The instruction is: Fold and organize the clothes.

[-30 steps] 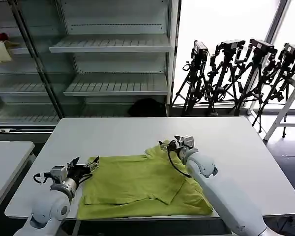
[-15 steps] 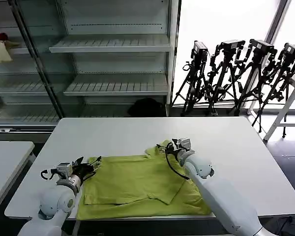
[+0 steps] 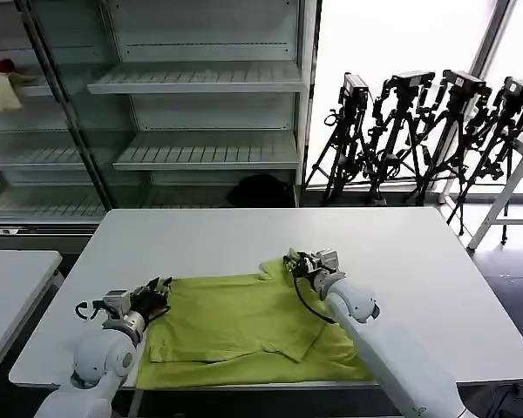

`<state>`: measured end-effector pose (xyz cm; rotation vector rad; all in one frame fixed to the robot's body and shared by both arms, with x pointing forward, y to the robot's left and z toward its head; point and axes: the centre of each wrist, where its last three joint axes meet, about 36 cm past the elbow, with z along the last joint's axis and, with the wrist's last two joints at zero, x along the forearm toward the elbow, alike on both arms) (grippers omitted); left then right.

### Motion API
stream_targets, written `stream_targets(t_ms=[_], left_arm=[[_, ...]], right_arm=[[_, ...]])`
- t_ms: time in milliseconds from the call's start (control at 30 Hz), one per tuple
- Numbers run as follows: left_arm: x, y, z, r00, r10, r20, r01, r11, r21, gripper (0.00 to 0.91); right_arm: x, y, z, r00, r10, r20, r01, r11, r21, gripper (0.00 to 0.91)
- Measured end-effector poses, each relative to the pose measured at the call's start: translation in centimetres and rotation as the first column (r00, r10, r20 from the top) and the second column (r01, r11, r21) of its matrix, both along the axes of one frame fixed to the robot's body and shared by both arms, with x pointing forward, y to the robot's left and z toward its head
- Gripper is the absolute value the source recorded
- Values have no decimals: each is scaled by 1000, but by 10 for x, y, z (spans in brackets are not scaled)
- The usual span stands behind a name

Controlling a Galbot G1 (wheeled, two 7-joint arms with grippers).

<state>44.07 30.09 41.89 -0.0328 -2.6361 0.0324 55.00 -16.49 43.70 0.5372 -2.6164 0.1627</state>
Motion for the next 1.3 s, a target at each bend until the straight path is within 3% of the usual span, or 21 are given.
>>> stream_targets(t_ms=[267, 700, 1300], left_arm=[[-5, 1, 7, 1000, -18, 9, 18, 1000, 6, 0], [-18, 5, 39, 996, -36, 78, 36, 999, -1, 0], [-86, -1, 67, 986, -127, 106, 122, 991, 50, 0]], right_arm=[[-8, 2, 7, 1000, 13, 26, -13, 1000, 6, 0], [-28, -9, 28, 997, 26, 77, -28, 999, 27, 0], [-120, -52, 51, 988, 71, 137, -73, 997, 12, 0]])
